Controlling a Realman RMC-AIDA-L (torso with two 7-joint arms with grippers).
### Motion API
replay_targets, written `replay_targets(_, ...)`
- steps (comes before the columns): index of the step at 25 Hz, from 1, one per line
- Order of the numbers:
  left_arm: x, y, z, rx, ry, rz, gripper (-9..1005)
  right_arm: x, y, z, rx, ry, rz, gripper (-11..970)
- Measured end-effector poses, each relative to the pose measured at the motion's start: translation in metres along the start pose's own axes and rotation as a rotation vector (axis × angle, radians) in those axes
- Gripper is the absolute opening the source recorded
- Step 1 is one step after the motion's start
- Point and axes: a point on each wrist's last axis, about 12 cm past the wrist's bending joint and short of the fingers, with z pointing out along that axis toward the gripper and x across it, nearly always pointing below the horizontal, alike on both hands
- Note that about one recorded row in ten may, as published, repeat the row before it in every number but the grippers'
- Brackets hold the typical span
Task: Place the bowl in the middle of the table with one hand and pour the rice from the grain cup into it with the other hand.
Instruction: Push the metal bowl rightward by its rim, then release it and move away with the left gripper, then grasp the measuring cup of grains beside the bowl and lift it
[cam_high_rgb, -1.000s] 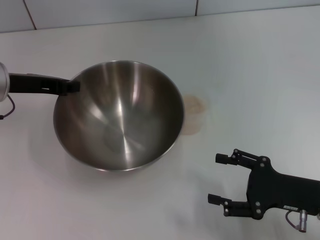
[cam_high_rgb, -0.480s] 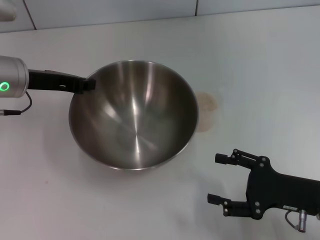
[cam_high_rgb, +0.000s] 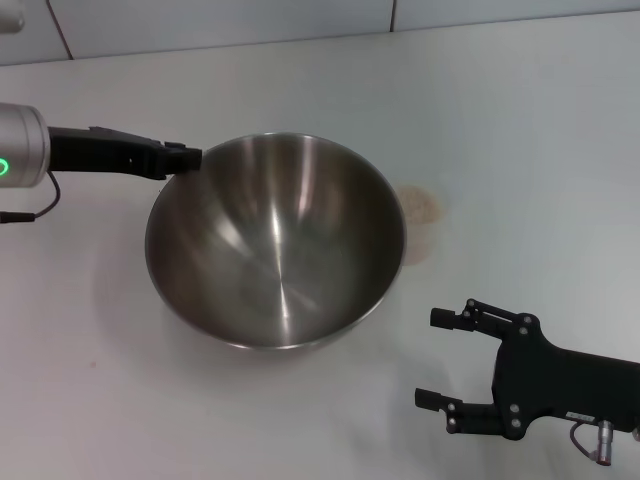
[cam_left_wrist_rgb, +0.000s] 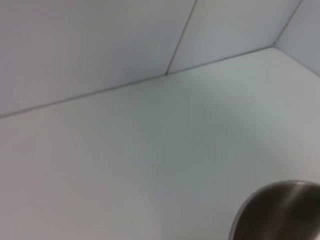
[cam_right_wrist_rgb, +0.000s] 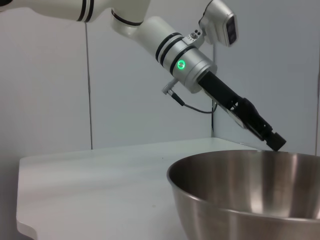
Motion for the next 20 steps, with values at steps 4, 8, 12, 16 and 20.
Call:
replay_targets(4,-0.006,0.002,-0.012,-0.024,-0.033,0.052,176,0.000,-0.001,-0.001,0.016,-0.002,0.004,759)
replay_targets(8,-0.002,-0.004,-0.042,-0.035,-0.098,0.236,335,0.004,-0.005,-0.008,0.149,-0.016,0.034,757)
replay_targets(12,0.020,-0.024,-0.073,0.051,-0.164,0.480,502,0.008,-0.014,-0.021,0.373,-0.056,0.086,754)
replay_targets(16,0.047,-0.037,-0.095,0.170,-0.192,0.606,772,0.014,-0.027,-0.031,0.620,-0.096,0.153,752)
replay_targets(20,0.070,-0.032,-0.105,0.243,-0.218,0.585,807,0.017,-0.041,-0.023,0.673,-0.066,0.180,750)
